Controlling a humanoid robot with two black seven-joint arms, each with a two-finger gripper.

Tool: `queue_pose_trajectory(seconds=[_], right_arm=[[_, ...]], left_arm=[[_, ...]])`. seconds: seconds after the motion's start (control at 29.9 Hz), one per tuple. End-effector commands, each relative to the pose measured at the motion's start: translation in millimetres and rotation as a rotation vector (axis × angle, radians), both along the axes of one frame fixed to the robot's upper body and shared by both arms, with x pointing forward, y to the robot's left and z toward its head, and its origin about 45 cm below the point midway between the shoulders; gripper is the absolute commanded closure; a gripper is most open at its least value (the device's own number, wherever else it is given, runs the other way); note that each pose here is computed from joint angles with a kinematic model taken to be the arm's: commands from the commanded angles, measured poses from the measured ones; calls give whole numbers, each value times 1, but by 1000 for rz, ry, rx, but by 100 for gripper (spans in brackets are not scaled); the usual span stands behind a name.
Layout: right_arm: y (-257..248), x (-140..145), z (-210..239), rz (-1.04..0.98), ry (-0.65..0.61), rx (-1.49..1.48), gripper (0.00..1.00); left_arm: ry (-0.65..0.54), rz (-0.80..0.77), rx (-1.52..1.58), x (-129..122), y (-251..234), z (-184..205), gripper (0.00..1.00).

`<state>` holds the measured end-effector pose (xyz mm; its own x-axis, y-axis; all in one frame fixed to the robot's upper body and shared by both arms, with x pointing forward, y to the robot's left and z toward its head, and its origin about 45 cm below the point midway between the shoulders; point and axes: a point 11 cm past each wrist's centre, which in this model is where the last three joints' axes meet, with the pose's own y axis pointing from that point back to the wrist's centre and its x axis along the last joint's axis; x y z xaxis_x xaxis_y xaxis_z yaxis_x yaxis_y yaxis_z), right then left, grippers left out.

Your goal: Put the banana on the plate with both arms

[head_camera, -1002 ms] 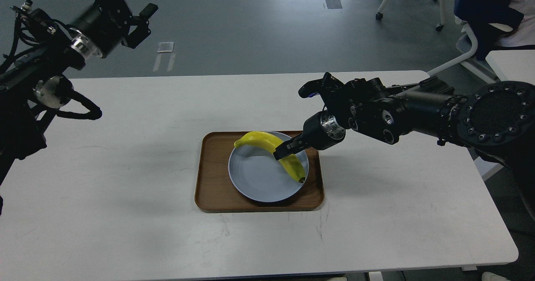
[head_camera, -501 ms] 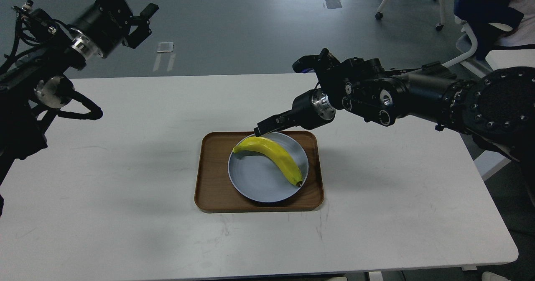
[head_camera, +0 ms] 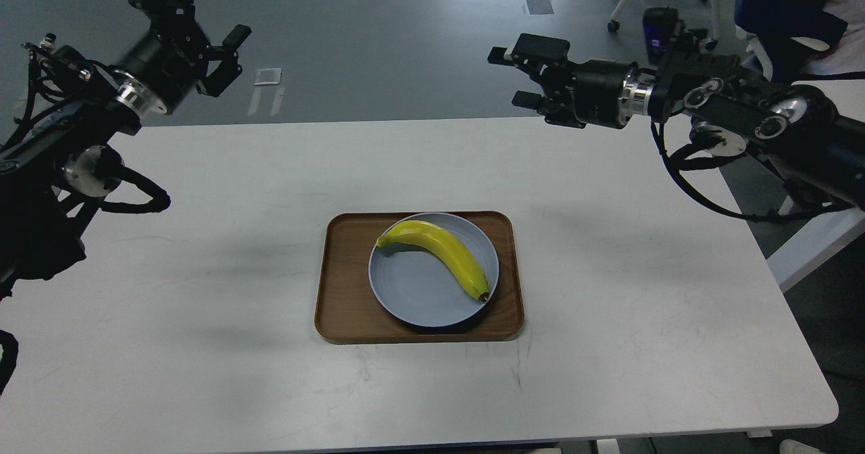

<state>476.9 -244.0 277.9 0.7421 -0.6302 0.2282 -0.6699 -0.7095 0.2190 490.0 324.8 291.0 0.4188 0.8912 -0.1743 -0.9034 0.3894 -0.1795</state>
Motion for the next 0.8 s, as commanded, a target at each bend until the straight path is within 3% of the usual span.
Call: queue_pose_trajectory(seconds=[0.0, 0.23, 0.53, 0.77], right_arm=[[-40, -6, -13, -143, 44, 145, 1], [-95, -26, -46, -390, 95, 455, 1], [-111, -47, -80, -489, 141, 566, 1], [-119, -51, -82, -527, 133, 625, 0]], left_arm=[[21, 8, -26, -4, 0, -13, 2], [80, 40, -103, -15, 4, -42, 2], [228, 105, -239, -35, 17, -87, 2], [250, 95, -247, -38, 13, -94, 2]])
